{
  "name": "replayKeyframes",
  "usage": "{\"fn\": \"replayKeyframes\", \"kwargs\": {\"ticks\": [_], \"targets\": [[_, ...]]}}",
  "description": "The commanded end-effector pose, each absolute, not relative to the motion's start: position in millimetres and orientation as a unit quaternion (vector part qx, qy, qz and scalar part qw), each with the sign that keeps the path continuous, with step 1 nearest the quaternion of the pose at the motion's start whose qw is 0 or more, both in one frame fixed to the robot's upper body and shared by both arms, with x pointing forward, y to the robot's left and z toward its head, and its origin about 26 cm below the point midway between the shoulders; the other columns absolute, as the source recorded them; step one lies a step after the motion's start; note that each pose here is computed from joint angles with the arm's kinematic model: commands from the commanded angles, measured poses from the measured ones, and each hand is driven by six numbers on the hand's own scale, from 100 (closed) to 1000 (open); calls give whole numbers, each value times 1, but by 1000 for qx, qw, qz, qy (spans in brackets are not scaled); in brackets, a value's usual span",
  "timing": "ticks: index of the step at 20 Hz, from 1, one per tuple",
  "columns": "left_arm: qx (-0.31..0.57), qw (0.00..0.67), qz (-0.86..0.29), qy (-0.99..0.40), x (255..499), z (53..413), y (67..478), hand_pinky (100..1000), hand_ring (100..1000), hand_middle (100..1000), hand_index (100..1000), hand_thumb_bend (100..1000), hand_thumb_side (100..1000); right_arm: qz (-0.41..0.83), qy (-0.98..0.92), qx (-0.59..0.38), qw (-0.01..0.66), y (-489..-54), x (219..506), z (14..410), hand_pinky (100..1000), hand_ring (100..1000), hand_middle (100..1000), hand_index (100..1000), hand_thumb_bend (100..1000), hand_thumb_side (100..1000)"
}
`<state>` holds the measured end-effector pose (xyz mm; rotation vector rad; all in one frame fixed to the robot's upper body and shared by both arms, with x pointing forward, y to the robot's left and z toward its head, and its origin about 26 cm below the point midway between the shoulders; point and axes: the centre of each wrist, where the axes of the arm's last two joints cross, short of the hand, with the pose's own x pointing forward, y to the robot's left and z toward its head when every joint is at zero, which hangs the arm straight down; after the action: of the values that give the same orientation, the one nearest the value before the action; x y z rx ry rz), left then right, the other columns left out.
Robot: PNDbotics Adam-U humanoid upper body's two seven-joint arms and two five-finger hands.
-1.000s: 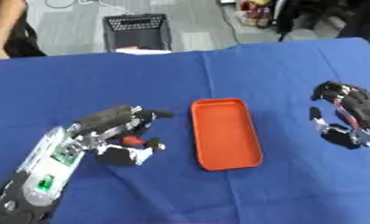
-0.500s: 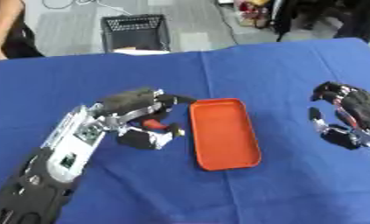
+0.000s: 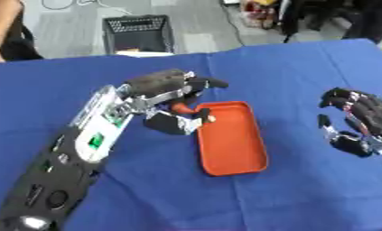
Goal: Pick up objects on the table and place them in the box.
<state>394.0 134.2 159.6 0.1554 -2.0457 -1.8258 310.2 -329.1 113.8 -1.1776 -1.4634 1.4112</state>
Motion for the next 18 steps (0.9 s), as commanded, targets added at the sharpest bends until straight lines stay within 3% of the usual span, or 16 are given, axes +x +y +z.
{"fn": "replayKeyframes", "kwargs": {"ticks": [1, 9, 11, 12, 13, 14, 16, 18], "targets": [[54, 171, -653, -736, 395, 169, 124, 491, 256, 159, 1000, 100, 373, 554, -581, -465, 373, -328, 314, 123, 701, 772, 733, 709, 100, 204], [45, 160, -652, -740, 397, 166, 114, 490, 256, 162, 982, 100, 396, 559, -579, -458, 377, -327, 313, 121, 701, 772, 733, 710, 100, 205], [44, 159, -647, -745, 400, 167, 111, 490, 256, 162, 836, 100, 406, 562, -582, -454, 374, -325, 314, 121, 701, 771, 733, 710, 100, 205], [45, 157, -644, -748, 401, 169, 110, 491, 257, 162, 682, 100, 415, 563, -584, -452, 371, -323, 315, 121, 701, 771, 733, 710, 100, 205], [46, 155, -639, -752, 403, 171, 109, 496, 262, 171, 596, 100, 431, 565, -586, -449, 369, -321, 315, 122, 701, 771, 733, 709, 100, 206], [46, 153, -634, -757, 406, 172, 108, 508, 282, 204, 554, 100, 428, 567, -588, -446, 366, -319, 316, 122, 701, 771, 733, 709, 100, 206], [46, 146, -626, -765, 411, 173, 105, 548, 406, 405, 367, 100, 349, 573, -591, -438, 361, -315, 317, 123, 700, 771, 733, 709, 100, 207], [48, 128, -626, -768, 415, 172, 101, 587, 541, 552, 308, 100, 278, 579, -595, -430, 355, -310, 319, 123, 700, 771, 733, 710, 100, 208]]}}
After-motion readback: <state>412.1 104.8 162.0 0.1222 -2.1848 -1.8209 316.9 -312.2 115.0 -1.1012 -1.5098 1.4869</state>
